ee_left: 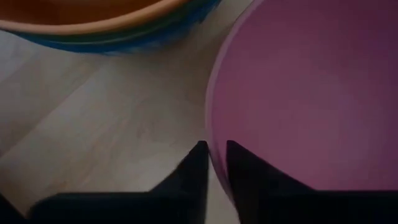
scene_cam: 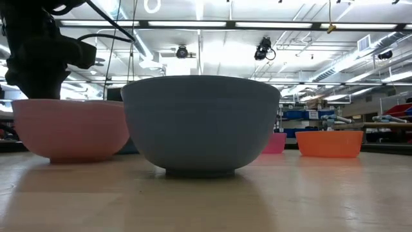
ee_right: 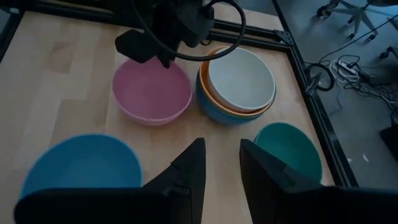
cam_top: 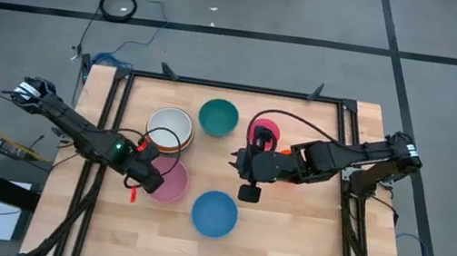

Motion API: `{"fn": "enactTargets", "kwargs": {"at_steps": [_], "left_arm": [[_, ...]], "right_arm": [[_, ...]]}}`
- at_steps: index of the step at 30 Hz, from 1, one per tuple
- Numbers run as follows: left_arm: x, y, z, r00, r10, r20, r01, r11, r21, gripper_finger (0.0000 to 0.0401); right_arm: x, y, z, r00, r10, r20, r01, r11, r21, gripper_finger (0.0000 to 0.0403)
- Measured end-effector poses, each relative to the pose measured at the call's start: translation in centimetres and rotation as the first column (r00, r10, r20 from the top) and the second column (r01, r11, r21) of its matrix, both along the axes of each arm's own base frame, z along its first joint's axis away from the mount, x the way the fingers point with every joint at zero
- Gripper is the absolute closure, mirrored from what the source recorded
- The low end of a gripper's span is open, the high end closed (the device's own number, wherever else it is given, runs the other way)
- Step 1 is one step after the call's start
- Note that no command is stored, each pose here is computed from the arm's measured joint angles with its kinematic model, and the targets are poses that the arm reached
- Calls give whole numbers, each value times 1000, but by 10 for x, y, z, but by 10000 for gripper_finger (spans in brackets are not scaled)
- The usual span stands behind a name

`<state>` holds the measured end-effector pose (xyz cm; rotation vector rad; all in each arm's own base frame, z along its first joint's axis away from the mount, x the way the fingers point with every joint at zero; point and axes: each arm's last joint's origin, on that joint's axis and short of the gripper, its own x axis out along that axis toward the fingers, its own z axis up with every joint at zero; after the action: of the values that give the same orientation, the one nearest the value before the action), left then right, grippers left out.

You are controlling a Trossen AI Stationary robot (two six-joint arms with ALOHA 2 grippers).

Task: Nest bowls inside each other
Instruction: Stack the pink bowl on top of the white bowl

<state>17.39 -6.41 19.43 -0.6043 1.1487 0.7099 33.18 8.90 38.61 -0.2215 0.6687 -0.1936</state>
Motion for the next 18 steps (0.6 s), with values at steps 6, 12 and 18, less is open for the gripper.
{"fn": "enactTargets", "kwargs": {"at_steps": [6,12,18], "left_arm": [[0,0,0,1000,-9,-2,9,1000,3,392],[5,-1,13,996,-42,76,40,999,27,393],[13,-1,71,970,-99,222,70,988,135,394]], "right_arm": [[0,1,0,1000,3,0,-3,1000,0,316],[0,2,0,1000,1,1,-1,1000,-2,316],[-1,1,0,1000,-9,4,9,1000,-13,316]]}}
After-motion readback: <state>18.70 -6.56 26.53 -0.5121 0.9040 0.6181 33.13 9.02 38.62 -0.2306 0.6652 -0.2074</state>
